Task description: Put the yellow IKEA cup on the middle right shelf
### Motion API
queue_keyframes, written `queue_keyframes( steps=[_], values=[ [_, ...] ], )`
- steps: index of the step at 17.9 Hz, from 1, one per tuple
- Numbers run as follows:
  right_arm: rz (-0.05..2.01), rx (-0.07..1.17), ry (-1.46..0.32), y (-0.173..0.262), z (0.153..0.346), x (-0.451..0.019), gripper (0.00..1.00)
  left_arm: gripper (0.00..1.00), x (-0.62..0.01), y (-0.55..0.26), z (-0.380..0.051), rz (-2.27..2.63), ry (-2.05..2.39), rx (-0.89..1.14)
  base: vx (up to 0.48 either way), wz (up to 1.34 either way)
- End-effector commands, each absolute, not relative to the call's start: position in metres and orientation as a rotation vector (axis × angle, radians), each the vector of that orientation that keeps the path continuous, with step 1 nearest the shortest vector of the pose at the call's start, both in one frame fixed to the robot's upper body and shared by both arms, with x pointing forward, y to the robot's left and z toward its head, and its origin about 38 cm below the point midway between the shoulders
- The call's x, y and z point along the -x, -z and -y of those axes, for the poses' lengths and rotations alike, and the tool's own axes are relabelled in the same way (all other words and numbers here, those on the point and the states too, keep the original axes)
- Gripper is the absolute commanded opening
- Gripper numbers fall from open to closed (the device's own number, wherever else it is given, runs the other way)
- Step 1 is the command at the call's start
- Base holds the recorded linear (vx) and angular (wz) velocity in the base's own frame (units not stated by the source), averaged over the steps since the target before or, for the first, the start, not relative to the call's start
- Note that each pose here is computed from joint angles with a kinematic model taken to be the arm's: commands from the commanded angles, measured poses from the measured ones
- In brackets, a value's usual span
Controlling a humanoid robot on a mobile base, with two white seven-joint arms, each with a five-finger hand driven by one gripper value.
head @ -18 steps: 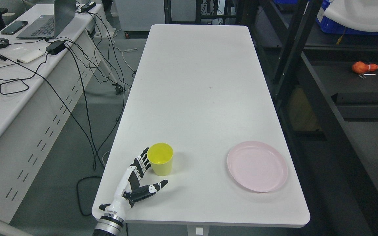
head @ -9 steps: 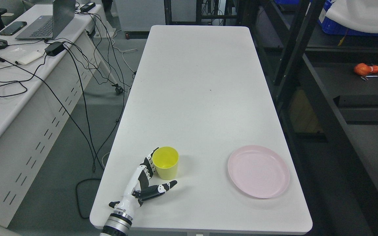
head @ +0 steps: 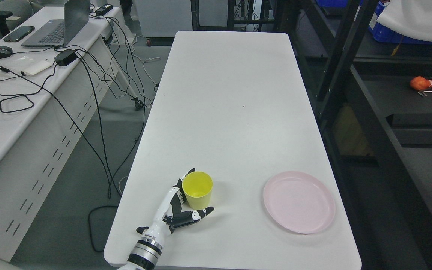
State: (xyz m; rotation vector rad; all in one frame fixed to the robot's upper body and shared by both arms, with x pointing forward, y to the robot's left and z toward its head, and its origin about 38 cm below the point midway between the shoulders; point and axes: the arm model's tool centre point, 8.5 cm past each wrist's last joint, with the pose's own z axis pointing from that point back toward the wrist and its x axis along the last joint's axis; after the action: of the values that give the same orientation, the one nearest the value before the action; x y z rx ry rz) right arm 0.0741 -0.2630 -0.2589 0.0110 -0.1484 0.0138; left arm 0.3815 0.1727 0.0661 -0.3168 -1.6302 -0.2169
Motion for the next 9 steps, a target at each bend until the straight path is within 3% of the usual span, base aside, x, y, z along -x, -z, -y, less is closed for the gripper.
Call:
queue_keyframes(
  steps=[1,3,6,9],
  values=[
    [0.138,0.216,0.008,0.257,0.291,-0.067,0.99,0.91,-0.382,-0.054,-0.16,1.586,0.275,0.339,0.0,0.0],
    [0.138,0.216,0.008,0.257,0.291,-0.067,0.99,0.75,-0.382,-0.054,-0.161,1.592,0.272,0.337,-0.005,0.0],
    [0.138,0.216,0.008,0.257,0.291,-0.067,0.99,0.61,-0.383,-0.053,-0.164,1.588,0.263,0.33,-0.004,0.0],
    [0.138,0.216,0.008,0.257,0.291,-0.067,0.99,0.41,-0.384,-0.052,-0.175,1.604,0.221,0.322,0.0,0.0]
  ],
)
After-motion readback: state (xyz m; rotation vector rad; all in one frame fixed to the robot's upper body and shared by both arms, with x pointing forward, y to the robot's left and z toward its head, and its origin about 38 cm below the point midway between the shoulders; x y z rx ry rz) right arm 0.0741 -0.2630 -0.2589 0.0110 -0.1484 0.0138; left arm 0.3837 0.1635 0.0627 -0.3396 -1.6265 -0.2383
